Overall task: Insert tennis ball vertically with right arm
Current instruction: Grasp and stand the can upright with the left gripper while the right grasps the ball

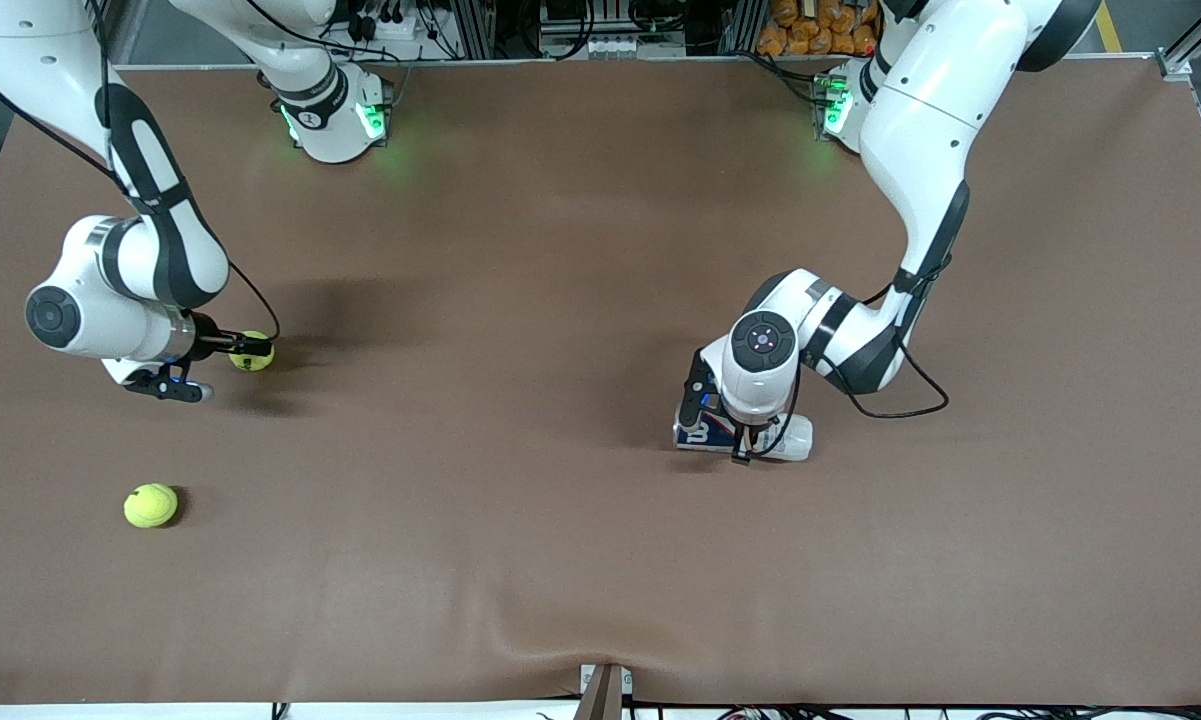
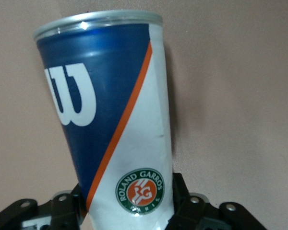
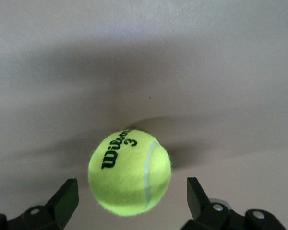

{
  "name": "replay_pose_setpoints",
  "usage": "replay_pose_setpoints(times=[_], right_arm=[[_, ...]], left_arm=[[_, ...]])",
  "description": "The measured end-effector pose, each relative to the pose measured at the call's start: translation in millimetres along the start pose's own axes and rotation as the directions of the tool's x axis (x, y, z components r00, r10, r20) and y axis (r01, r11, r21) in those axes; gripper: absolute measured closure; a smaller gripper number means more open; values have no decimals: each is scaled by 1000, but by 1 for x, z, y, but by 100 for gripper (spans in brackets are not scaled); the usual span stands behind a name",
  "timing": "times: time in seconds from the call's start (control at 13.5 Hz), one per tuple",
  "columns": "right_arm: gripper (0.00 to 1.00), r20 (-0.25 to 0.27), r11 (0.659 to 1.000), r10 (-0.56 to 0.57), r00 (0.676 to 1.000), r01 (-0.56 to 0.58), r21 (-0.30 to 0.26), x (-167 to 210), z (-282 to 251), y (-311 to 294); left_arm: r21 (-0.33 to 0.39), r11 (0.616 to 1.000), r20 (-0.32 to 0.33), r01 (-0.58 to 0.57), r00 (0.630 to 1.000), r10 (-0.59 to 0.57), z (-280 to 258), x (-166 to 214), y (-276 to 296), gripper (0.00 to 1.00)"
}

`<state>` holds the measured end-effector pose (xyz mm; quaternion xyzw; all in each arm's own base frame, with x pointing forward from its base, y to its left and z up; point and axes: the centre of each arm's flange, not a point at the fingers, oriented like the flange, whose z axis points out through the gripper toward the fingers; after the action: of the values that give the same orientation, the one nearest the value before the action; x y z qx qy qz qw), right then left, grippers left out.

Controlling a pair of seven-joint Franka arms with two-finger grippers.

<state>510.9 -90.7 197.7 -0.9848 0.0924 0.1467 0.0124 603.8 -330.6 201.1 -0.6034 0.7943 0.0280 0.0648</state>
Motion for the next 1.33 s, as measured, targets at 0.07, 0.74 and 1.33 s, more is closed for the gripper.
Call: replay_pose_setpoints(times=[0.07, 0.74, 1.33], right_arm=[[0, 11, 1000, -1, 1000, 1, -1, 0, 6, 0], [0, 2, 1000, 1, 1000, -1, -3, 6, 26, 1], [34, -24, 1000, 9, 1000, -9, -2, 11, 20, 5]], left_arm=[[0, 1000, 0, 0, 1000, 0, 0, 0, 0, 31], [16, 982, -238, 189, 955, -180, -65, 14, -30, 37], [-2, 946, -617, 323, 744, -255, -116, 19, -57, 34]])
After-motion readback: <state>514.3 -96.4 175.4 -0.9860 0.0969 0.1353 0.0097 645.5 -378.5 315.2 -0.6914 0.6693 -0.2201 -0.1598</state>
